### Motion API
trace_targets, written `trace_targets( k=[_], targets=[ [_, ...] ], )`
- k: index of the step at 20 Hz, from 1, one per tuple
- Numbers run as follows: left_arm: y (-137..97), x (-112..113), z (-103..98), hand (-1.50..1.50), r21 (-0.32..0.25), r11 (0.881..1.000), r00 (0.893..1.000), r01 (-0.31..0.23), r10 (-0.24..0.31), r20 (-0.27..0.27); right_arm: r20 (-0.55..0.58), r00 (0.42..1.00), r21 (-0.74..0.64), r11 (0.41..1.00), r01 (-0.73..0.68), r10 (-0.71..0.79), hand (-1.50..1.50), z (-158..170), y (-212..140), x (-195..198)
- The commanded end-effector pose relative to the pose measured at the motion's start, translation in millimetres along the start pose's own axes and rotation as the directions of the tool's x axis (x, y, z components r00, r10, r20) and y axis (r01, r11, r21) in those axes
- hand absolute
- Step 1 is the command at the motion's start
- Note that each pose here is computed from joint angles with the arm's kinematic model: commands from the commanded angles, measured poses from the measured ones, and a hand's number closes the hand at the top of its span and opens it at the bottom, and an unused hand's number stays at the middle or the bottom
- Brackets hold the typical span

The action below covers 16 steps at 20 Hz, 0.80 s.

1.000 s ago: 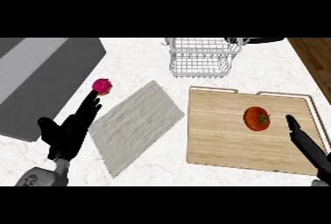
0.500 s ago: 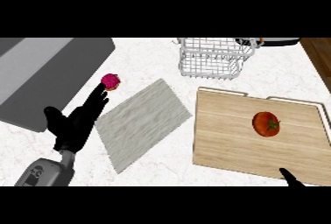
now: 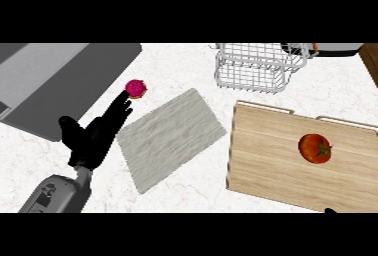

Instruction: Pick the tomato from the tray and place it in the tiered basket

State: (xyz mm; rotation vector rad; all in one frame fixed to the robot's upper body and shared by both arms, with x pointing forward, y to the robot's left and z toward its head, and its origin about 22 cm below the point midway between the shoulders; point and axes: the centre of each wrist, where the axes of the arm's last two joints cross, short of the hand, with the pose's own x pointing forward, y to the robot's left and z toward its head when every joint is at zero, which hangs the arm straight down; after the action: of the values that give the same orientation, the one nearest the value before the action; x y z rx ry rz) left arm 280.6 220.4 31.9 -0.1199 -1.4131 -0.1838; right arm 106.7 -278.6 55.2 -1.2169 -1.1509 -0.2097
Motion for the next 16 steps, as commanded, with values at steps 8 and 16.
trace_targets(
  k=[8,16],
  targets=[
    [-9.2,11.7,-10.1,0.00,-0.019,1.000,1.000,-0.002,0.002,-0.006,-0.226,0.942,0.064,0.968,-0.241,0.249,-1.50,1.1,29.9,83.2],
    [-6.6,-4.7,-8.4,0.00,-0.001,1.000,1.000,-0.009,0.008,-0.021,-0.234,0.920,0.154,0.946,-0.285,0.315,-1.50,3.7,83.2,155.8]
  ],
)
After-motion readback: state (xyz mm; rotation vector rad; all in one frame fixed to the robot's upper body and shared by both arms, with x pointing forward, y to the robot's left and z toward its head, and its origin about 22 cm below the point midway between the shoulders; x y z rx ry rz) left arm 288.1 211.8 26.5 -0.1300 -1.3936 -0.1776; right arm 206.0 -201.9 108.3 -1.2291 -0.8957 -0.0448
